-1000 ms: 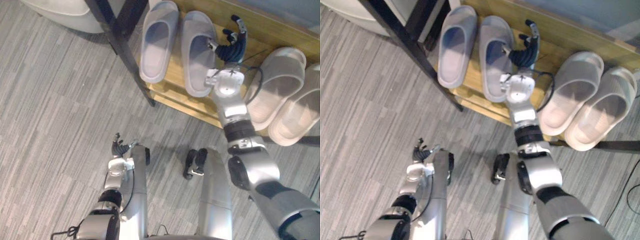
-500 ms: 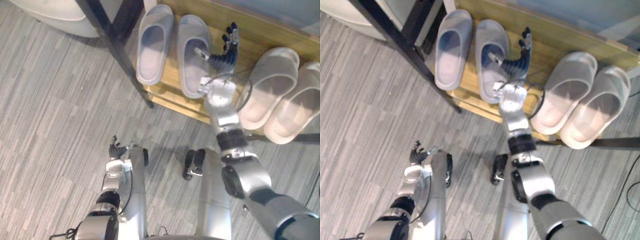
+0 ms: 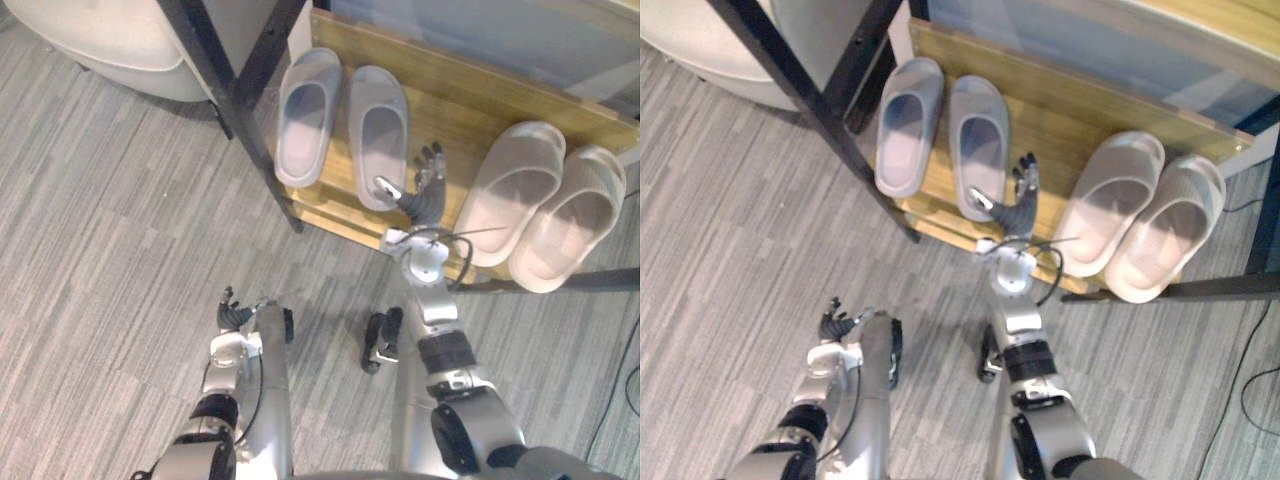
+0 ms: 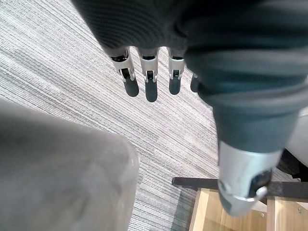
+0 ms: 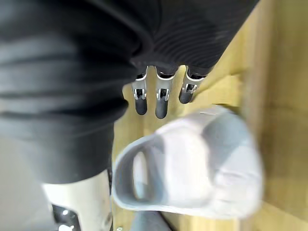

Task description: Organize the slippers on the shoe rack

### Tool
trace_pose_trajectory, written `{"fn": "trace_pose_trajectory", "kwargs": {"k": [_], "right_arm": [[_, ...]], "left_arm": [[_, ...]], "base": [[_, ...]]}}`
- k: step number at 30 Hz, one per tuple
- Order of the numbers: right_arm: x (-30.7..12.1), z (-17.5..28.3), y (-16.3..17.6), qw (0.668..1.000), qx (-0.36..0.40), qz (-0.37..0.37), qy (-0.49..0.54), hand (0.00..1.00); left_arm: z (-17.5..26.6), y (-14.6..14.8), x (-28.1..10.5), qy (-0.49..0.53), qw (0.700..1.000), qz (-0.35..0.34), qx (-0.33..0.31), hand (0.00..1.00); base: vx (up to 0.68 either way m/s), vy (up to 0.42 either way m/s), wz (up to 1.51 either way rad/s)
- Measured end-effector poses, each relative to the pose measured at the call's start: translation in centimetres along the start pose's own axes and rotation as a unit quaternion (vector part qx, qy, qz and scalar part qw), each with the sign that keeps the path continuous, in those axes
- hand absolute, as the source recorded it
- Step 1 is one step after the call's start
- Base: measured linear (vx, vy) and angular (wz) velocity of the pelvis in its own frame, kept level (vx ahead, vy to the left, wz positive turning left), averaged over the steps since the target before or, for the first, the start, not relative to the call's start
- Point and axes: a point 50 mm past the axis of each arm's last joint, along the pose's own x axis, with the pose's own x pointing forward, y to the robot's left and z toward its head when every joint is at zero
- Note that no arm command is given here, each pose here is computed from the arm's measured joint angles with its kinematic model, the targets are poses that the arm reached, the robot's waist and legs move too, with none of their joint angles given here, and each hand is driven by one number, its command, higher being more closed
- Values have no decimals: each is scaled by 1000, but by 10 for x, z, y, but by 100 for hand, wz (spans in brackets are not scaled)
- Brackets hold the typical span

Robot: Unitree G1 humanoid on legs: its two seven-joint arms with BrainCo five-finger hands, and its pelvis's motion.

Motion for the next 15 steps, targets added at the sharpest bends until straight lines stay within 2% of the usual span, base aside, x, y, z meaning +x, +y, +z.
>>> {"fn": "trace_pose_trajectory", "kwargs": {"k": [3,7,15], "right_arm": [[-2,2,4,998,54,17,6,0],[-5,0,16,995,87,47,19,0],[1,8,38,990,118,75,15,0]], "left_arm": [[0,0,0,4,1000,3,-3,0],[0,0,0,5,1000,3,-2,0],[5,-3,0,-8,1000,5,0,0]], "base": [[21,-8,1],[0,0,0],[2,-2,0]]}}
